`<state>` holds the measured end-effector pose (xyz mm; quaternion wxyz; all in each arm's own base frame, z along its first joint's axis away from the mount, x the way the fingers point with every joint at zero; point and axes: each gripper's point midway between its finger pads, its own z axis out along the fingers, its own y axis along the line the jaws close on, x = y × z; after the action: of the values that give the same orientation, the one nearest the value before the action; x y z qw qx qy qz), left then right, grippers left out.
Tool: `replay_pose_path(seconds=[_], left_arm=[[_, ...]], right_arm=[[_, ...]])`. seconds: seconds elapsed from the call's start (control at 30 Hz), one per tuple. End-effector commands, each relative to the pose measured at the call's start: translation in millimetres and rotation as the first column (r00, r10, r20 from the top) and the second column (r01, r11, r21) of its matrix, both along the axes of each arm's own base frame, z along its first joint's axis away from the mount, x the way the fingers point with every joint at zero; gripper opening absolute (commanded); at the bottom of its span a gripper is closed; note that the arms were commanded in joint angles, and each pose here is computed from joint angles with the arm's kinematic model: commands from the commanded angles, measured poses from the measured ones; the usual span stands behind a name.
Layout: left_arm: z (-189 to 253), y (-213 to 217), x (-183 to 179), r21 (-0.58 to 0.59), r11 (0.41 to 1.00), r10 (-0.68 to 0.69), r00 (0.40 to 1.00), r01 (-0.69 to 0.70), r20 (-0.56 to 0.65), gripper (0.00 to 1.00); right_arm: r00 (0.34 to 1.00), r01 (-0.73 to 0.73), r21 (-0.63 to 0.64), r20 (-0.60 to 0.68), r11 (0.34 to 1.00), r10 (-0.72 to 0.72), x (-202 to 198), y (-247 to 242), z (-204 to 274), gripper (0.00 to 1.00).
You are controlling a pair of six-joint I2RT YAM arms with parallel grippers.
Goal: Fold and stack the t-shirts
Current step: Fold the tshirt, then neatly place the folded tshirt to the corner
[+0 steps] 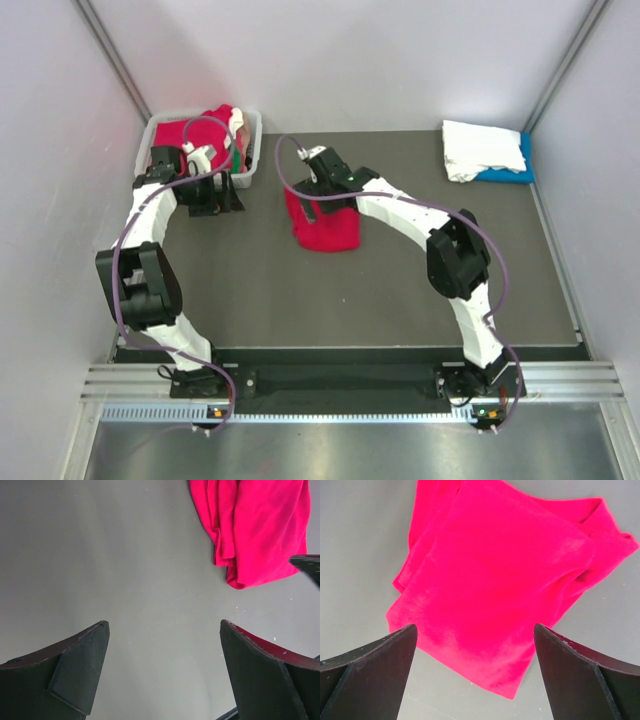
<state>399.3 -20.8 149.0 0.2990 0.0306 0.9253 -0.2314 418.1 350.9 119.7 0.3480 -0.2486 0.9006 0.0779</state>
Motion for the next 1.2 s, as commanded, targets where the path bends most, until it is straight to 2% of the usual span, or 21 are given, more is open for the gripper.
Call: replay_pose_path(seconds=[0.0,0.4,0.5,0.7,0.8,0.97,1.17], left_arm=[[8,1,5,0.005,1.0,-0.017,0.999,0.017,0.045,0.96],[15,10,6,0.013,1.0,-0.008,0.999,0.008,0.053,0.96],[16,10,5,0.016,1.0,-0.013,0.998,0.012,0.053,0.96],[21,9,6,0.004,1.0,-0.017,0.998,0.017,0.06,0.96],[23,8,6,-0.003,1.0,-0.017,0.998,0.017,0.062,0.96],[22,8,3,0.001,1.0,-0.025,0.998,0.025,0.056,0.96],[24,10,3,0.01,1.0,-0.025,0.998,0.025,0.053,0.96]], right_arm=[[0.997,0.005,-0.031,-0.079,0.999,-0.008,-6,-3,-45,1.0],[0.985,0.012,-0.084,-0.172,0.996,-0.026,-24,-18,-107,1.0],[0.989,0.025,-0.079,-0.142,0.997,-0.036,-18,-20,-91,1.0],[0.996,0.085,0.001,-0.002,0.996,-0.085,16,-33,-3,1.0],[0.994,0.109,0.003,0.025,0.994,-0.109,33,-42,13,1.0],[0.988,0.155,0.004,0.027,0.988,-0.155,56,-64,15,1.0],[0.981,0.193,0.021,-0.022,0.981,-0.192,83,-80,-13,1.0]])
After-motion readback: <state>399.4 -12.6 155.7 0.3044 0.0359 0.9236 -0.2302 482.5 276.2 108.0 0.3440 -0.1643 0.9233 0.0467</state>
